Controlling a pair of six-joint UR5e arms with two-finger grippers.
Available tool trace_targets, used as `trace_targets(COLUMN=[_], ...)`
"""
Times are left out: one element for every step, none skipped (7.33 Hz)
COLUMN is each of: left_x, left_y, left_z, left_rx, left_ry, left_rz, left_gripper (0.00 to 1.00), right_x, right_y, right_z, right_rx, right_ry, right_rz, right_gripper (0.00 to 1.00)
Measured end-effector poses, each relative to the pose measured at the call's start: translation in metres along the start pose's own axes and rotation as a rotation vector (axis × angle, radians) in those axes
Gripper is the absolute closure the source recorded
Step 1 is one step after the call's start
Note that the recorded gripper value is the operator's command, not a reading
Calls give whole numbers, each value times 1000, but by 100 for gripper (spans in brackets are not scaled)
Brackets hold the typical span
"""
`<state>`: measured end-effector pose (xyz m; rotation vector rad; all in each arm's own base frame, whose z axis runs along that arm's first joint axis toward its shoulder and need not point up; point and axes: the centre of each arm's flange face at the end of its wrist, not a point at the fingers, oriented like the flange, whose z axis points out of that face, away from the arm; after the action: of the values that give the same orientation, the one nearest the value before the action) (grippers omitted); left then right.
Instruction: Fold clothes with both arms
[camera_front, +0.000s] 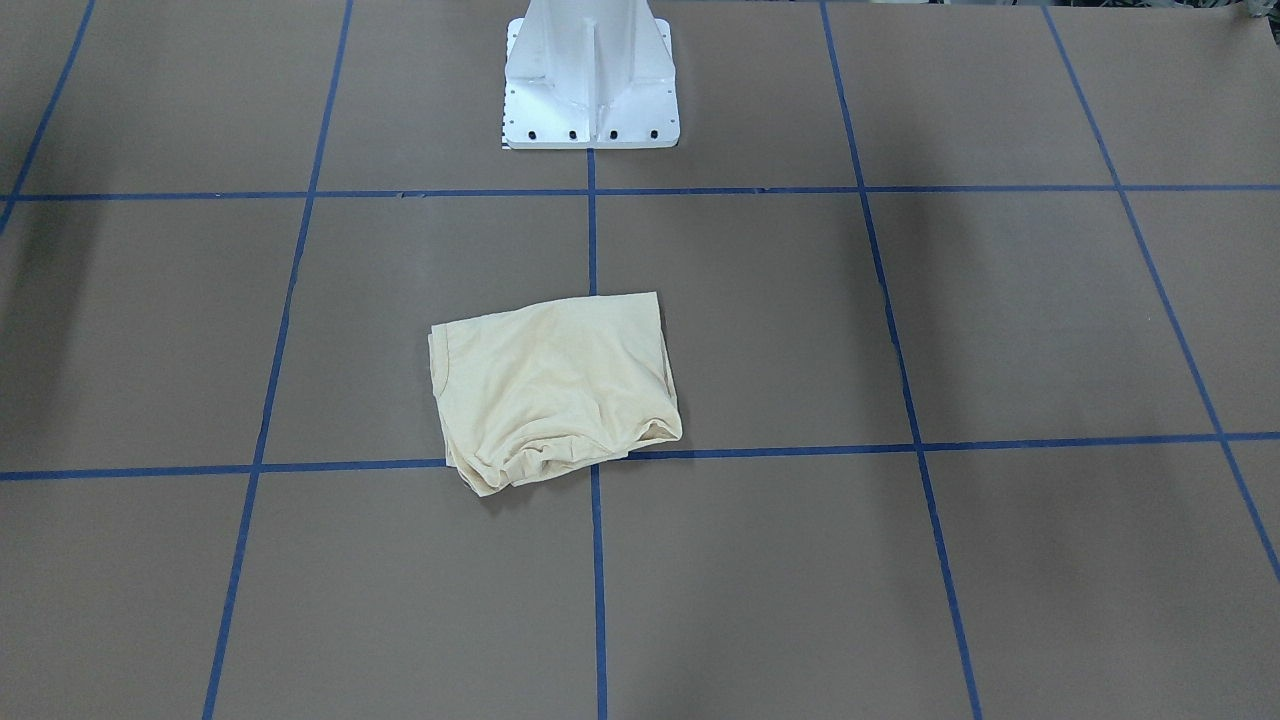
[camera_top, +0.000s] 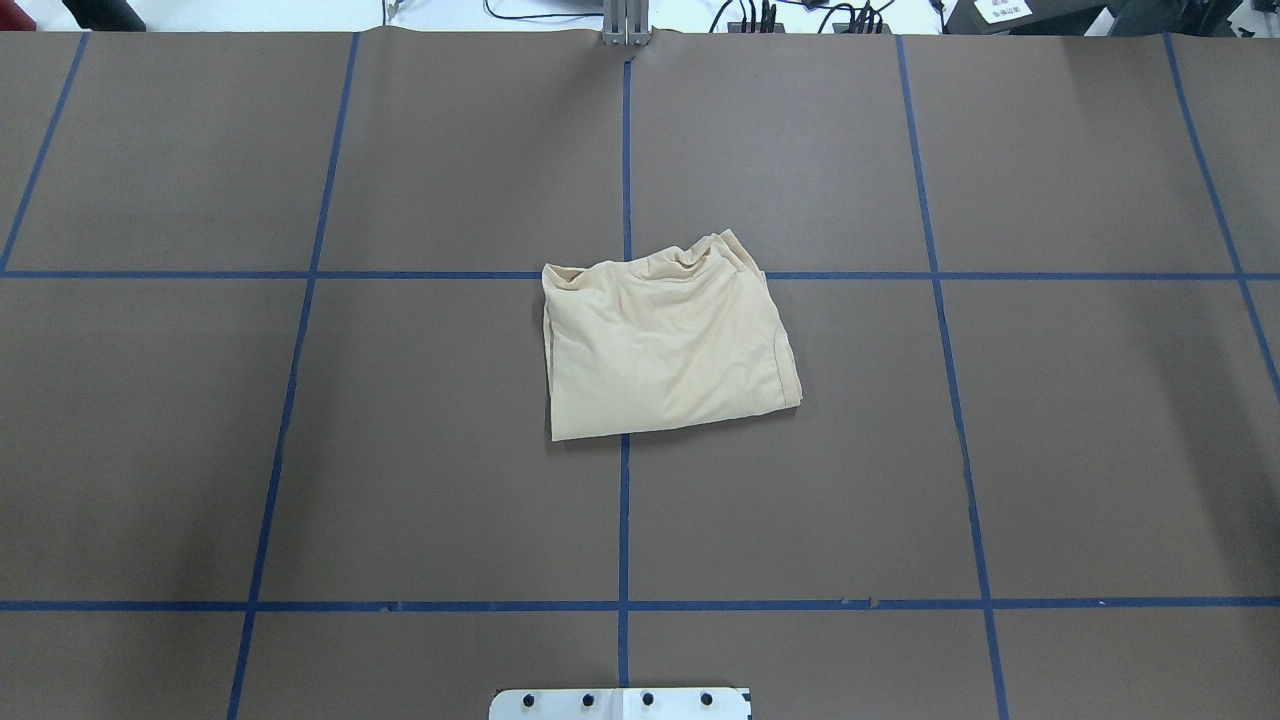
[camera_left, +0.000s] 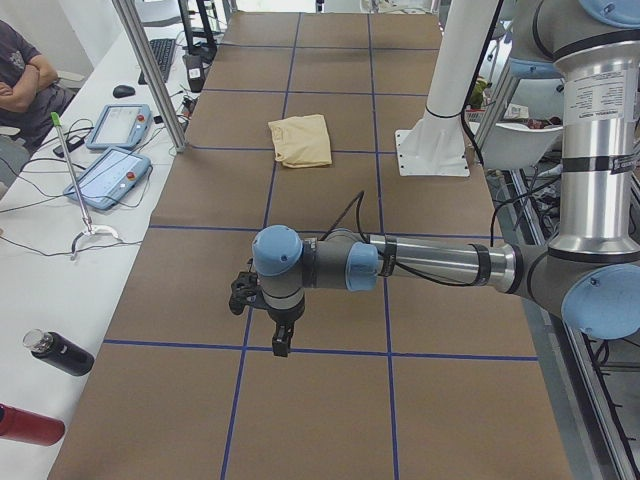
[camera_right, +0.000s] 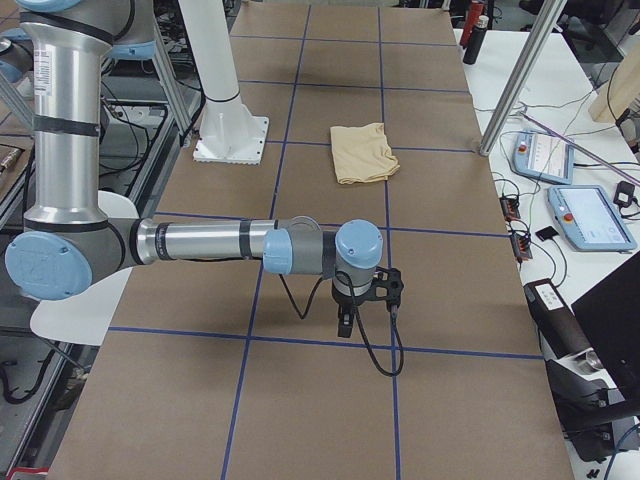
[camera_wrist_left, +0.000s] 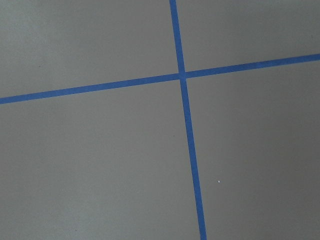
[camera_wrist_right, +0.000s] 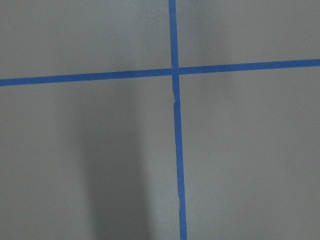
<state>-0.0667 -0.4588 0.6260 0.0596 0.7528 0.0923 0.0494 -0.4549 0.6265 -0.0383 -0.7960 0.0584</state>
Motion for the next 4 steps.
trace_targets(left_x=[1,1,1,1], left_y=[0,-1,-1,-1], left_z=[-1,-1,-1,-1], left_rx=[2,3,3,3], left_ry=[0,0,1,1], left_rz=[-29,-46,-54,-56], left_gripper=[0,0,0,0], right_x=[0,1,1,2], right_y=[0,1,1,1], right_z=[0,1,1,1], right_rx=[-1,-2,-3,-4], right_ry=[1,2,2,3], right_rz=[2,4,6,7], right_gripper=[0,0,0,0])
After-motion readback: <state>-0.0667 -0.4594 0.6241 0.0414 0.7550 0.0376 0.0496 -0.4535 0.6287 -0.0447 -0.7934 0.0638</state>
